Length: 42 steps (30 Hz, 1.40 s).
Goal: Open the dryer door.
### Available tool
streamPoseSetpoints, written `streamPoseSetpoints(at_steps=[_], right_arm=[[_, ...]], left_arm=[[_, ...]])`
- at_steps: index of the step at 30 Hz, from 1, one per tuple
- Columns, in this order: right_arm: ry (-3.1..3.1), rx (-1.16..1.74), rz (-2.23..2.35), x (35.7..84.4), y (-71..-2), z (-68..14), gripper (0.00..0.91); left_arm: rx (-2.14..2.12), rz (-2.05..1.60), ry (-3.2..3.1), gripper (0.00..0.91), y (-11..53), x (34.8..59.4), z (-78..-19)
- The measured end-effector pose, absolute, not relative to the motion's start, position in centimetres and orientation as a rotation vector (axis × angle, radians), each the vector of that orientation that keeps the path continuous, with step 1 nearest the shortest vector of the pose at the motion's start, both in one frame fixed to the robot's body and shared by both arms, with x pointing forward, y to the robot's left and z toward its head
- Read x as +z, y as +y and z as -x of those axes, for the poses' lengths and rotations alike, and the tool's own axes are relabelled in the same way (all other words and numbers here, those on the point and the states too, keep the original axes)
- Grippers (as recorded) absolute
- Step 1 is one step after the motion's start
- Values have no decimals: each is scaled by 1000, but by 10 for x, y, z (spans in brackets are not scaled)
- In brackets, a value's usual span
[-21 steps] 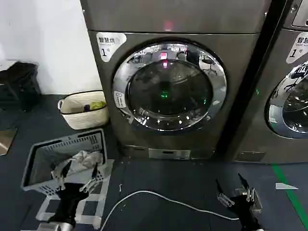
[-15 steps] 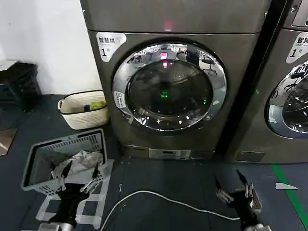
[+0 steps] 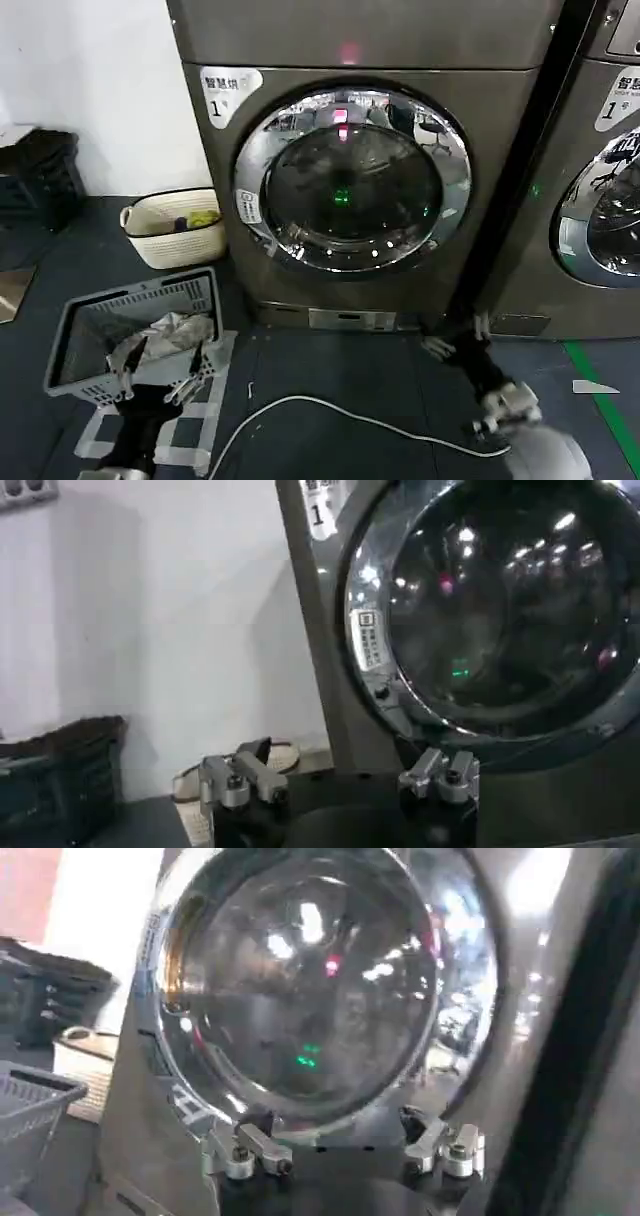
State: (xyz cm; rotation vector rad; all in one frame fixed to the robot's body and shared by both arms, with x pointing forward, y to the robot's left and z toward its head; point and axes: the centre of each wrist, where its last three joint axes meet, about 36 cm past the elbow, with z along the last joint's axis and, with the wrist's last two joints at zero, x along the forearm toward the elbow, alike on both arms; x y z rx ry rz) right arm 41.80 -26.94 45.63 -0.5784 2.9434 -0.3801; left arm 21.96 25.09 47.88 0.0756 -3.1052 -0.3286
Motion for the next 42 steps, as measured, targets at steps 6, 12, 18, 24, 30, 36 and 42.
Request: streamPoseSetpoints(at_steps=[6,12,18,24,30,36,42], right_arm=[[2896,-332,681,482,-242,-471,907],[2835,-364,797,501,-212,-520,907],[2777,-401,911,514,-179,-556,907],[2746,-433,990,518,-155,-578,907],[2724,-455,1054,518,-135,-596,907],[2718,-457,1087,517,-115,-611,907],[2720,-441,1113,515,-94,-621,907]], left_arm=[[-331,-81,-3106,907,251,479,-220],[-332,-92,-3107,907,251,479,-220],[-333,-101,-3106,907,250,479,-220],[-335,-108,-3103,907,251,479,-220],[-337,-112,-3102,907,252,479,-219],[-337,-112,-3101,907,251,478,-219],[-346,-129,-3100,907,255,479,-218]])
